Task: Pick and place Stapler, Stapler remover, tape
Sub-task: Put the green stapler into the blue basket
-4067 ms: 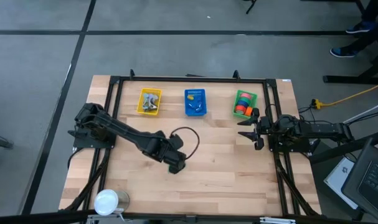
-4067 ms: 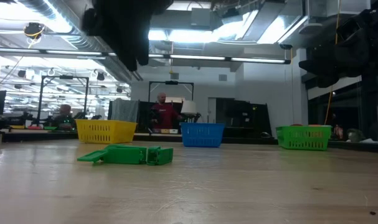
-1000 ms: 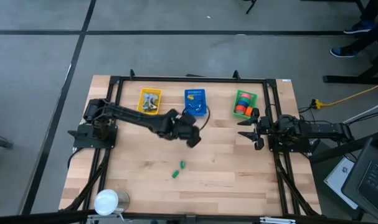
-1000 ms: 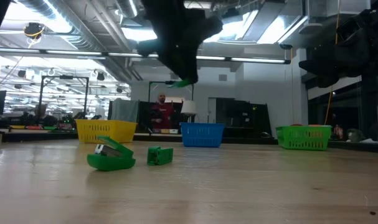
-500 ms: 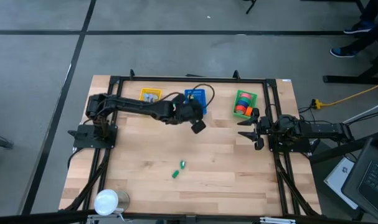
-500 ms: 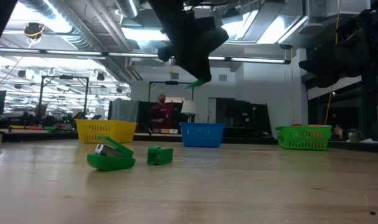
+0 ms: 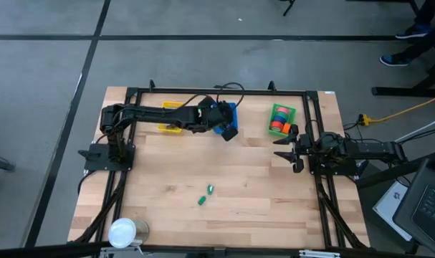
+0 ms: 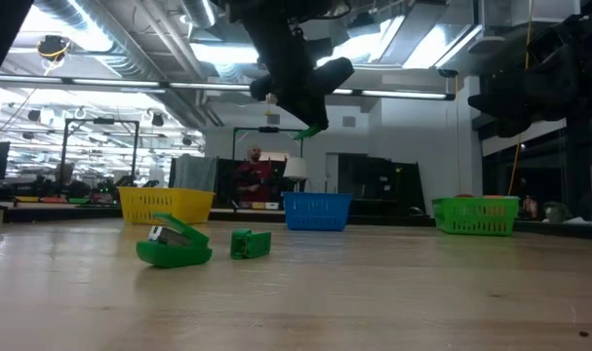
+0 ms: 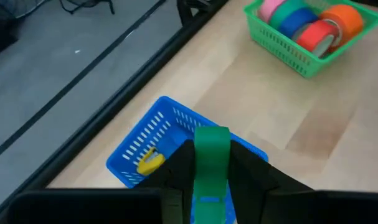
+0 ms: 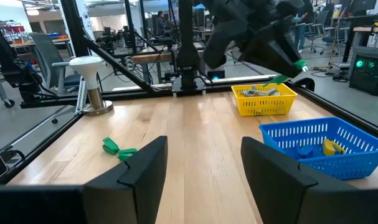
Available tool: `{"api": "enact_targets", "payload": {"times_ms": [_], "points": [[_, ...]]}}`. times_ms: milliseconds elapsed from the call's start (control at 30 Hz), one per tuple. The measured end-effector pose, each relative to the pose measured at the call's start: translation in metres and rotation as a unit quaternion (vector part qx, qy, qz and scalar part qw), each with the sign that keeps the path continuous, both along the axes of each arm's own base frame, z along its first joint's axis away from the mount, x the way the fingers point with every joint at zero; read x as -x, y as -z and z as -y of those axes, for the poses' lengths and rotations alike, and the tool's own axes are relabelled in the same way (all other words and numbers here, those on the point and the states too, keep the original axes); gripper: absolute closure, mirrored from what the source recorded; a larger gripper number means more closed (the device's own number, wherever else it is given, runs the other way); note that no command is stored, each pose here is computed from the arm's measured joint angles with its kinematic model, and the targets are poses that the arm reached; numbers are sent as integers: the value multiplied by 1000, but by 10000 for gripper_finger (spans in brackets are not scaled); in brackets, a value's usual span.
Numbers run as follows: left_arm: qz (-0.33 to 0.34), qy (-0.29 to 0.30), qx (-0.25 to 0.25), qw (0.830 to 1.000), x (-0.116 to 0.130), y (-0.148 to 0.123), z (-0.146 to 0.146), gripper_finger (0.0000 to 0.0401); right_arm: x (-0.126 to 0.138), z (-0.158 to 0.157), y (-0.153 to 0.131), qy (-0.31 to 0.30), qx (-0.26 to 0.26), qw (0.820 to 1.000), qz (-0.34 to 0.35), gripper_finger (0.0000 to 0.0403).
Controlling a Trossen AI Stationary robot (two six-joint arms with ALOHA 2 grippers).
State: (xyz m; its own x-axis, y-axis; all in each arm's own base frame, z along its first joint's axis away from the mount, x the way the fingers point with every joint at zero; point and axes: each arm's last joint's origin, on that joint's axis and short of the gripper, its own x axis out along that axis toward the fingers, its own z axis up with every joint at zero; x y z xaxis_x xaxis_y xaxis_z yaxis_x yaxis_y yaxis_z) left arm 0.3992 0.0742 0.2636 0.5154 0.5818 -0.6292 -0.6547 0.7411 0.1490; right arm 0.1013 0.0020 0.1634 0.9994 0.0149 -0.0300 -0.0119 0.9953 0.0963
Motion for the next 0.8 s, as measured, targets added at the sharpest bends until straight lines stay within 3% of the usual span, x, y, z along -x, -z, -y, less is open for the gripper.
{"api": "enact_targets", "payload": {"times_ms": [800], "points": [[59, -9, 5, 998, -10, 2, -22, 332, 0, 0, 0, 0, 0, 1000, 0, 192]]}}
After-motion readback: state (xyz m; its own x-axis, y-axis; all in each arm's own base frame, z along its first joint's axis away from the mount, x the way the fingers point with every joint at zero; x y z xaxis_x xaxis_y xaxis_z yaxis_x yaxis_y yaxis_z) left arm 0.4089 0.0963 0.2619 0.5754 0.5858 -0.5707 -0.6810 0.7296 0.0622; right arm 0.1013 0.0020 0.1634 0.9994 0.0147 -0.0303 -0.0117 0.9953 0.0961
